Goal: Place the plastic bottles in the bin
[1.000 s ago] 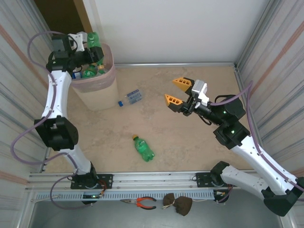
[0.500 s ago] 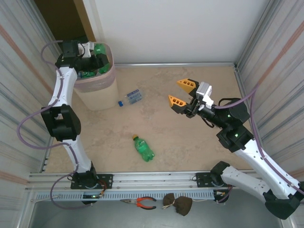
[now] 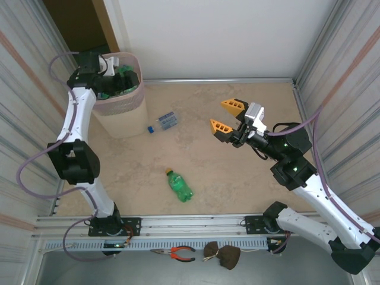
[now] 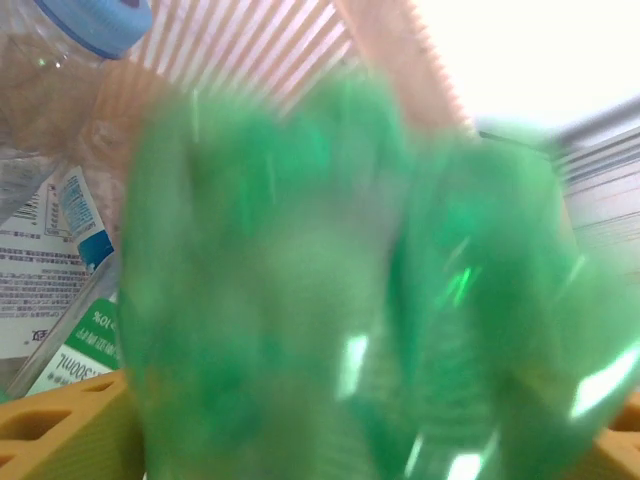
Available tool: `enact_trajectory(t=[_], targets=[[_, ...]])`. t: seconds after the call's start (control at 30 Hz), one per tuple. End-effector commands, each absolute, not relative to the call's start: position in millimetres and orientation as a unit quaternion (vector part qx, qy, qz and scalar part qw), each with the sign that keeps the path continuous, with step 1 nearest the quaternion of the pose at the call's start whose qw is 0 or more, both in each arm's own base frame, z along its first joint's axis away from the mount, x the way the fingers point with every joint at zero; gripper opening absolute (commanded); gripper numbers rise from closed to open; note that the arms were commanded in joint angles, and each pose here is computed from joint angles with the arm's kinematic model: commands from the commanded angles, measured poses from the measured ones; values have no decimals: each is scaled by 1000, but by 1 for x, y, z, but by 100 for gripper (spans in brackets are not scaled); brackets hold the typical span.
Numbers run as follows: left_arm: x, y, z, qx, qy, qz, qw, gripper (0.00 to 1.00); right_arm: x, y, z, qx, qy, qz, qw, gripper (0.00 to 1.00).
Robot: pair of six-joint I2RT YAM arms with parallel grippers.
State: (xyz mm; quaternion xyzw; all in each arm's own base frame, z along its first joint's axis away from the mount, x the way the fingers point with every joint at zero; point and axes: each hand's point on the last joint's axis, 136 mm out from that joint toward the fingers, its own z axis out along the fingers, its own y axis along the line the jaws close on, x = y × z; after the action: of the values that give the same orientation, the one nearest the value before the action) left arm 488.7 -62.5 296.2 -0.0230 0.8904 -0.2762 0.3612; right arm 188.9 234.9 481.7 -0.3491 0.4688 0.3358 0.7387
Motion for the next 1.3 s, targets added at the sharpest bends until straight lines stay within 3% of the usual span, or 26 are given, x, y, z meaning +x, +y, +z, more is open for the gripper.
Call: enact_trajectory(t=[0.0,0.27,0.43,0.7,0.87,1.27], targets=[[474,-59,320,-11,888,-252,385,86,184,231,485,-346,463,334,744,57],[484,-58,346,11,878,-243,412,84,182,229,485,-346,463,331,746,57],[491,-68,352,27,874,-263,408,63,181,228,485,-347,463,328,747,57],[471,-84,355,54,877,-257,403,41,183,227,482,-346,467,321,748,57],[466,-79,333,53,898,-235,369,28,183,228,482,-346,467,323,747,57],[470,-74,240,42,940,-217,261,16,184,226,480,-343,471,320,747,56]])
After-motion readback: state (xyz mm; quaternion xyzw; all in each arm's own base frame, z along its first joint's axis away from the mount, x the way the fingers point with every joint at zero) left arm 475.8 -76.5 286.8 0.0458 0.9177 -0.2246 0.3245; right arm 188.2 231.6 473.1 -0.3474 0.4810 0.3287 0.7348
